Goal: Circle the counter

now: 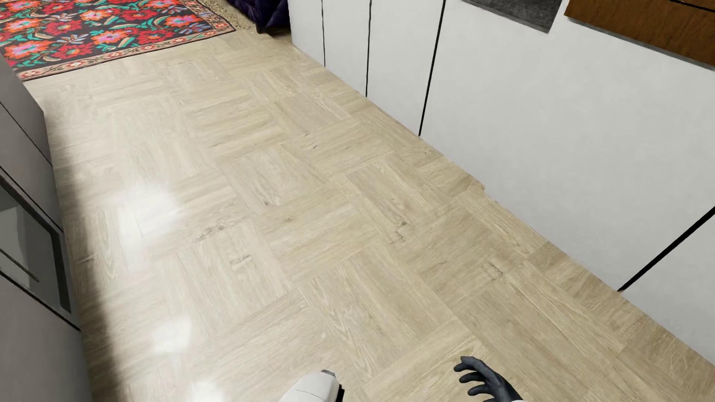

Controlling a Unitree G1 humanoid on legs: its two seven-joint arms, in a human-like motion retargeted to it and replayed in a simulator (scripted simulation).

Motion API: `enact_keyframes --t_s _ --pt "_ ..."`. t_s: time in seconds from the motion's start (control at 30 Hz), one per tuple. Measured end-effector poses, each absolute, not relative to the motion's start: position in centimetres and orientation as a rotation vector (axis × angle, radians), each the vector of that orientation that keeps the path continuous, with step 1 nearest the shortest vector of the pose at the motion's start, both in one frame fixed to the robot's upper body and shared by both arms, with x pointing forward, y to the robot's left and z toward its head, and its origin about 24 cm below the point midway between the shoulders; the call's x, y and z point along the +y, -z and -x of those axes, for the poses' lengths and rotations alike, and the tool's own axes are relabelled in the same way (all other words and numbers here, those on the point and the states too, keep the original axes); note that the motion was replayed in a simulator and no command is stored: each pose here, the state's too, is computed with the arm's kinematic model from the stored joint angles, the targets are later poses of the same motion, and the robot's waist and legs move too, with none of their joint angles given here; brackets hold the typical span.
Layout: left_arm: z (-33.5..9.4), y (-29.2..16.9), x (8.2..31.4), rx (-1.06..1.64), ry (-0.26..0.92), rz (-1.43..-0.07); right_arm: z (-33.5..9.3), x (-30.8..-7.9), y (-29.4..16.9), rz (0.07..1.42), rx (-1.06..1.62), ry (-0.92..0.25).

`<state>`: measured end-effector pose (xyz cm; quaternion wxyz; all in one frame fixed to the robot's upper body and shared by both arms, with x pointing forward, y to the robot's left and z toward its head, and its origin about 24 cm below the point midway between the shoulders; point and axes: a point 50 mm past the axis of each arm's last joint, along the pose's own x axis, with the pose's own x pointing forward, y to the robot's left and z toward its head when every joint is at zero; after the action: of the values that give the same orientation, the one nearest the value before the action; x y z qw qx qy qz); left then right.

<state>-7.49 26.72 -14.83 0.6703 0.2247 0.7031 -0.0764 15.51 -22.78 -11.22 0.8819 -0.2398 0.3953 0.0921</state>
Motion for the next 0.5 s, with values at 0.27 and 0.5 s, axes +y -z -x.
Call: enact_keyframes --t_s 0.27,0.5 --pt "-8.8 12.8 21.9 0.952 0.195 -0.412 2.6 -21.5 16.3 0.505 1.399 -0.392" --pt "-10.7 12.2 22.2 0.894 0.118 -0.372 10.5 -22.2 15.4 0.565 1.627 -0.533"
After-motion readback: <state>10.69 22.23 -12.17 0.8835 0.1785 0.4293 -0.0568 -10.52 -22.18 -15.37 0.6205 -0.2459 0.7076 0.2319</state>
